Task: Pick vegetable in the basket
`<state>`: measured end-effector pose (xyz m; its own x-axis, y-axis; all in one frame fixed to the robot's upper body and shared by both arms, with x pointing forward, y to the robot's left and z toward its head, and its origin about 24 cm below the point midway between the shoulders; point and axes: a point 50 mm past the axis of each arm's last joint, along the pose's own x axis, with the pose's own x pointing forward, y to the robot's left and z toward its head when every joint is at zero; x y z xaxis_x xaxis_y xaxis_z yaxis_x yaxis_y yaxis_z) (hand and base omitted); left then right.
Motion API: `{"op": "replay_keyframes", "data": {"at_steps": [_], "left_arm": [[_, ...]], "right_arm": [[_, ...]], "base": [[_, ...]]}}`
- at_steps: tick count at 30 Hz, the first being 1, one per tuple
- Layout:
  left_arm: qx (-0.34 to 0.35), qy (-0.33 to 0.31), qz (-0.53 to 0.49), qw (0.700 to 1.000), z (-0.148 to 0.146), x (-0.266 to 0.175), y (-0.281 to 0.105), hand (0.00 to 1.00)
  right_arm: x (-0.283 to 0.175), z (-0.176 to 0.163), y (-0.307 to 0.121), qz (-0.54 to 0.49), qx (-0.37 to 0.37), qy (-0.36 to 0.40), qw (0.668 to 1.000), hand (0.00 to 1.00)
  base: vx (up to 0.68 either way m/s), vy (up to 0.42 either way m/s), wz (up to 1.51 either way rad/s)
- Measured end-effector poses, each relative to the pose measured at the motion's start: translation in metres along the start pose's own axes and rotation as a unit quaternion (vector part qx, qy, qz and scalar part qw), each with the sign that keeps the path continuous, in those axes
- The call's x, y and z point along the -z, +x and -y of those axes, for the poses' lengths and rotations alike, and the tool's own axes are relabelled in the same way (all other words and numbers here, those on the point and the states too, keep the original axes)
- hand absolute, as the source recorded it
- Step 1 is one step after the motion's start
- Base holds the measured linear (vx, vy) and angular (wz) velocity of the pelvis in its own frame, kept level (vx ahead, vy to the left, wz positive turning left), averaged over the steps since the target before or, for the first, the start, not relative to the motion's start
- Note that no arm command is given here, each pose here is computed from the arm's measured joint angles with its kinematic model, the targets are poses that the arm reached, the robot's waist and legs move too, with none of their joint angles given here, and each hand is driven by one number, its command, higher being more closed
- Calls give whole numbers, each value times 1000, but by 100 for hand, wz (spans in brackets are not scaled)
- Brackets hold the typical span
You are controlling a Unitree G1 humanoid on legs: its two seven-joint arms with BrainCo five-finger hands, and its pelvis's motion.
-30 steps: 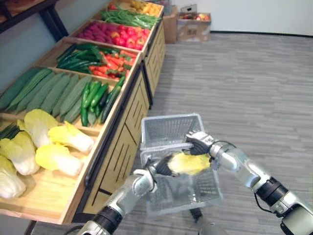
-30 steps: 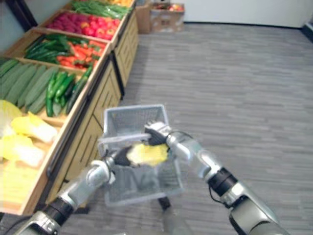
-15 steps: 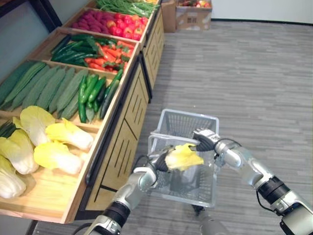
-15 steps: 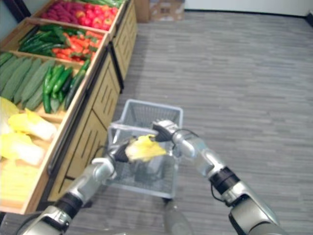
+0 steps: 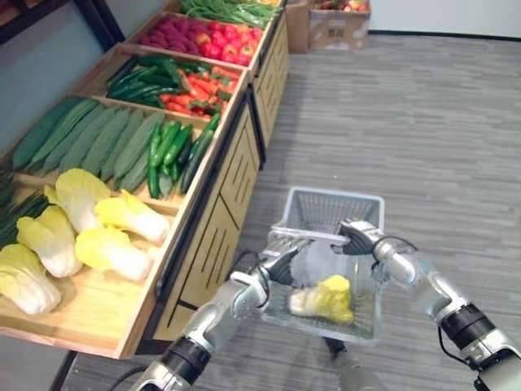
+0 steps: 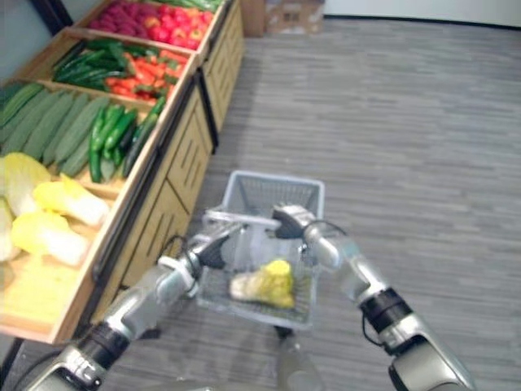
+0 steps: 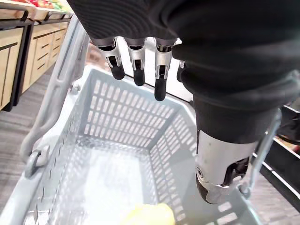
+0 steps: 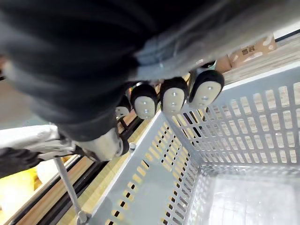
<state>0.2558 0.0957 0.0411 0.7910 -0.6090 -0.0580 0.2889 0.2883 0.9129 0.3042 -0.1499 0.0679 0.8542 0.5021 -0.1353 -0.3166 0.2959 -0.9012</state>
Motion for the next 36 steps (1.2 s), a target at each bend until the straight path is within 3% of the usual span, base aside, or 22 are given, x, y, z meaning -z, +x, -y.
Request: {"op": "replay_keyframes", "data": {"at_steps": [5, 11, 16, 19, 22, 25, 27, 29, 36], "left_arm": [[6, 18, 97, 995, -14, -34, -14, 0], [27, -10, 233, 972, -48, -76, -45, 0], [47, -41, 248, 967, -60, -78, -60, 0], [8, -67, 233, 970, -77, -73, -70, 0], [-38, -93, 182, 978, -86, -56, -82, 0], [-129, -152, 80, 977, -82, -21, -92, 0], [-224, -208, -43, 951, -72, 17, -103, 0], [-272, -228, -123, 927, -58, 34, -113, 0], [-382, -246, -346, 821, -11, 71, -155, 0]], "right_arm": [[16, -6, -12, -34, 0, 14, 999, 100], [32, -18, -30, -73, -13, 21, 997, 100], [47, -21, -45, -109, -3, 38, 993, 100], [60, -27, -61, -144, 1, 55, 988, 100], [76, -38, -79, -191, 2, 83, 978, 100], [102, -56, -115, -277, 23, 136, 951, 100], [116, -73, -137, -342, 40, 176, 922, 100], [121, -86, -149, -380, 51, 201, 901, 100], [123, -118, -172, -451, 96, 245, 853, 100]], "base": [[-5, 5, 16], [-26, -7, 18], [-16, -15, 29], [-5, -15, 35], [-14, -3, 70], [-15, -11, 125], [-4, -35, 126], [-6, -27, 91], [7, -16, 57]]}}
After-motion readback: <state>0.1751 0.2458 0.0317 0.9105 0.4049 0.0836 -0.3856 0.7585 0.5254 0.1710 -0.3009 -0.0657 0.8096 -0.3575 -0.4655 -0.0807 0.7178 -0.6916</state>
